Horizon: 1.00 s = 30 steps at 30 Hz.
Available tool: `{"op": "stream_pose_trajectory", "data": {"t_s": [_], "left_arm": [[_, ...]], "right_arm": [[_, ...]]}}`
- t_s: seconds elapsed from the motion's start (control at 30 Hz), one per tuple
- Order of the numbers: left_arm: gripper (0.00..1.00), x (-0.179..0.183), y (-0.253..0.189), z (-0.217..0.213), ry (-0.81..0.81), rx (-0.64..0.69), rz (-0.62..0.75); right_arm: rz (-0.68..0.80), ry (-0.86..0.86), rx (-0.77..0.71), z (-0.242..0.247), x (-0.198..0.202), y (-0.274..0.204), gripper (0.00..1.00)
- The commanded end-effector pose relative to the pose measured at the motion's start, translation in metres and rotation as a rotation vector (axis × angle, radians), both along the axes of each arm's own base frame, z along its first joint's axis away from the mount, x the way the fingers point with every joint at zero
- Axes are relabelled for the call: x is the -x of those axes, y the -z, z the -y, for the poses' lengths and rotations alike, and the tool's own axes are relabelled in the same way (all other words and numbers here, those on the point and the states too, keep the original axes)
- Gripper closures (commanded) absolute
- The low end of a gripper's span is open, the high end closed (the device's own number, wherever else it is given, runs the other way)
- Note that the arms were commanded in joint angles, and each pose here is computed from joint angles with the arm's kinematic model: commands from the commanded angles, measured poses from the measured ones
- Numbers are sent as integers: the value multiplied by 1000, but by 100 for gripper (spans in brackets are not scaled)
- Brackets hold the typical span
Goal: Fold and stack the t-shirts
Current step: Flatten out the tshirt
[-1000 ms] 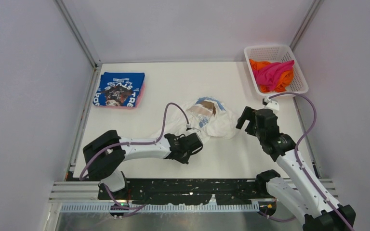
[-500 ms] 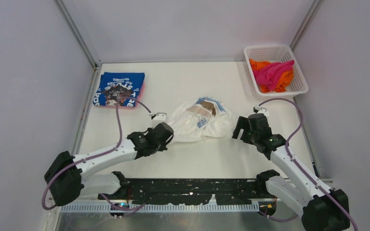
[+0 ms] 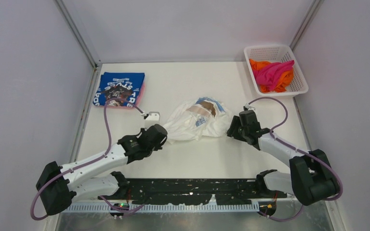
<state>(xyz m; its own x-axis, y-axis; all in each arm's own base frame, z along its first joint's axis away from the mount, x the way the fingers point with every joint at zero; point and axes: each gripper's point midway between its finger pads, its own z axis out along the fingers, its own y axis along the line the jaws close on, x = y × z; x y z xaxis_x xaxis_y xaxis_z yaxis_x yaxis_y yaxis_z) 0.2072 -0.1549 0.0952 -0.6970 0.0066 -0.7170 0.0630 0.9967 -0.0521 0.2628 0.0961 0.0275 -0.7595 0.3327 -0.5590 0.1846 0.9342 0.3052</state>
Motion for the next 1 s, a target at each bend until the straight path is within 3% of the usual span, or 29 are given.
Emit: {"op": "stream_pose_trajectory", "data": {"t_s": [0.0,0.1,0.17,0.23,0.47,0.57,0.7,0.97], "left_arm": [[100,-9,-12,-12,-57,-17,58],[100,-16,-27,-15,-91,-4,96],[100,-21,-42,-18,-114,13,137],[100,-26,-64,-24,-139,28,192],[100,-31,-187,-46,-148,146,474],[100,-18,-251,-61,-114,240,606],[100,12,-324,-67,42,384,771],[100,92,-440,-74,404,572,991]], "right_arm": [[127,34,-77,-15,-40,-12,48],[144,35,-93,-20,-52,-10,66],[196,35,-115,-24,-62,-23,88],[277,40,-134,-24,-70,-50,94],[636,78,-105,3,-60,-194,95],[839,70,-136,16,-28,-287,95],[1003,-4,-174,23,29,-375,95],[1290,-240,-268,19,144,-509,95]]}}
